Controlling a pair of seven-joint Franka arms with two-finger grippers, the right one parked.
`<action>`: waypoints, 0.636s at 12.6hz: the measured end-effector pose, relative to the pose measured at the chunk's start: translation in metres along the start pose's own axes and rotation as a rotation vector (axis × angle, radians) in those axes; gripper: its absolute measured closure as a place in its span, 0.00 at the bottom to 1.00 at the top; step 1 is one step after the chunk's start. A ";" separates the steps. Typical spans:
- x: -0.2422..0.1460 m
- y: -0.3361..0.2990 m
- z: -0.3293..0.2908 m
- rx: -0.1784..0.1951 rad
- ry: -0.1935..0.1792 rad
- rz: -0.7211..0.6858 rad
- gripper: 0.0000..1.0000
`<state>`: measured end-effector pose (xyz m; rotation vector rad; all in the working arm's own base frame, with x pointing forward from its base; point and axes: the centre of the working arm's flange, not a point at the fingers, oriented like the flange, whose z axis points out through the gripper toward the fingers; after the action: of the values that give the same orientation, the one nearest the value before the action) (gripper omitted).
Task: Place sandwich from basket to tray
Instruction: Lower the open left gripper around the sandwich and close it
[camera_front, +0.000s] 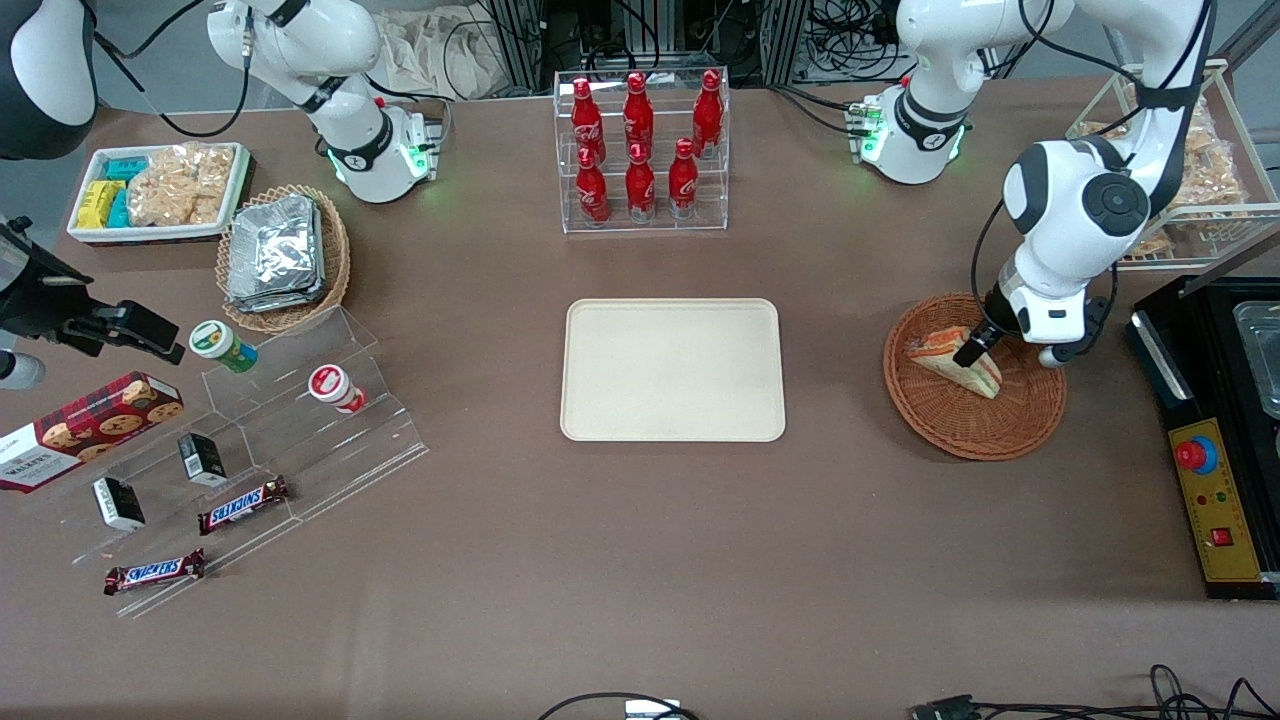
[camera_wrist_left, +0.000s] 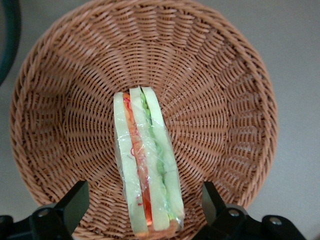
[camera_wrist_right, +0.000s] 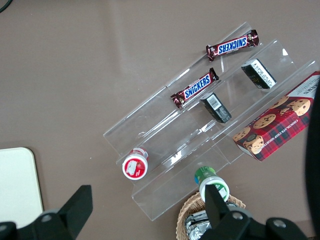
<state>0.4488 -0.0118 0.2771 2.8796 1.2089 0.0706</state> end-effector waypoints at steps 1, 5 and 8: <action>-0.002 -0.002 0.006 0.002 -0.004 -0.011 0.00; -0.007 0.000 0.026 -0.012 0.000 -0.037 0.00; -0.012 0.000 0.040 -0.013 -0.006 -0.041 0.00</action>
<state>0.4418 -0.0205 0.2371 2.8406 1.2614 0.0680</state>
